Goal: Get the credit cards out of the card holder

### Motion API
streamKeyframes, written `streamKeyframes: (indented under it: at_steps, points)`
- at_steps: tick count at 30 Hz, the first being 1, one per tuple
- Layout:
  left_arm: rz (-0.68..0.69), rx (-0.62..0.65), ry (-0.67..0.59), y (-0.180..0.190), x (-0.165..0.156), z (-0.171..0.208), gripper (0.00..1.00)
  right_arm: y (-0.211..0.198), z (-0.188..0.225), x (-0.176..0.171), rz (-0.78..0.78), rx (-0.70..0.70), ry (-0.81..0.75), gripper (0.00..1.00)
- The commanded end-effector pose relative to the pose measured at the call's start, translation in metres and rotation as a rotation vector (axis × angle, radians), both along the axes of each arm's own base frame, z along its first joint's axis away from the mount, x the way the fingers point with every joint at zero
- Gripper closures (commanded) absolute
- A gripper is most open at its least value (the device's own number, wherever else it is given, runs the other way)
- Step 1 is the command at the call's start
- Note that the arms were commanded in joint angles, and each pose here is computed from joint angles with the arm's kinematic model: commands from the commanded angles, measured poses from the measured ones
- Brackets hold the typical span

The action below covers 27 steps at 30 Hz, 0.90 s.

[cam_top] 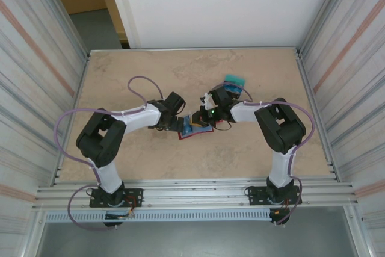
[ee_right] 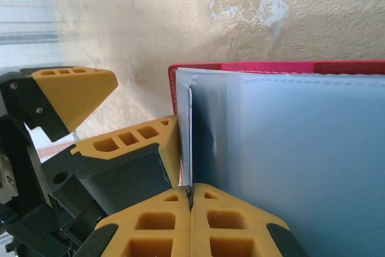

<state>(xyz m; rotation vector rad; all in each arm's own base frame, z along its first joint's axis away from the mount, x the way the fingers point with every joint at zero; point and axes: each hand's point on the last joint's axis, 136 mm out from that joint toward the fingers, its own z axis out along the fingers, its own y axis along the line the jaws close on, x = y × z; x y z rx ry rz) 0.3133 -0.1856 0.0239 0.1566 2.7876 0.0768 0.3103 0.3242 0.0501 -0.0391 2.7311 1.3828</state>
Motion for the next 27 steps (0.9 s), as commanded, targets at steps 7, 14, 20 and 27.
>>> streamKeyframes:
  at_steps: [7, 14, 20, 27]
  points:
    - [0.006, 0.056, 0.07, 0.008, -0.013, -0.018, 0.01, -0.011, 0.023, 0.003, -0.024, 0.005, -0.042, 0.97]
    - [0.015, 0.052, 0.067, 0.008, -0.014, -0.017, 0.01, -0.024, 0.023, 0.003, -0.029, -0.096, -0.065, 0.98]
    - [0.0, 0.032, 0.046, 0.003, -0.009, -0.006, 0.01, -0.028, 0.021, 0.003, -0.031, -0.13, -0.058, 0.99]
    - [-0.023, -0.049, -0.025, -0.014, 0.001, 0.031, 0.01, -0.021, 0.02, 0.003, -0.021, -0.129, -0.053, 0.99]
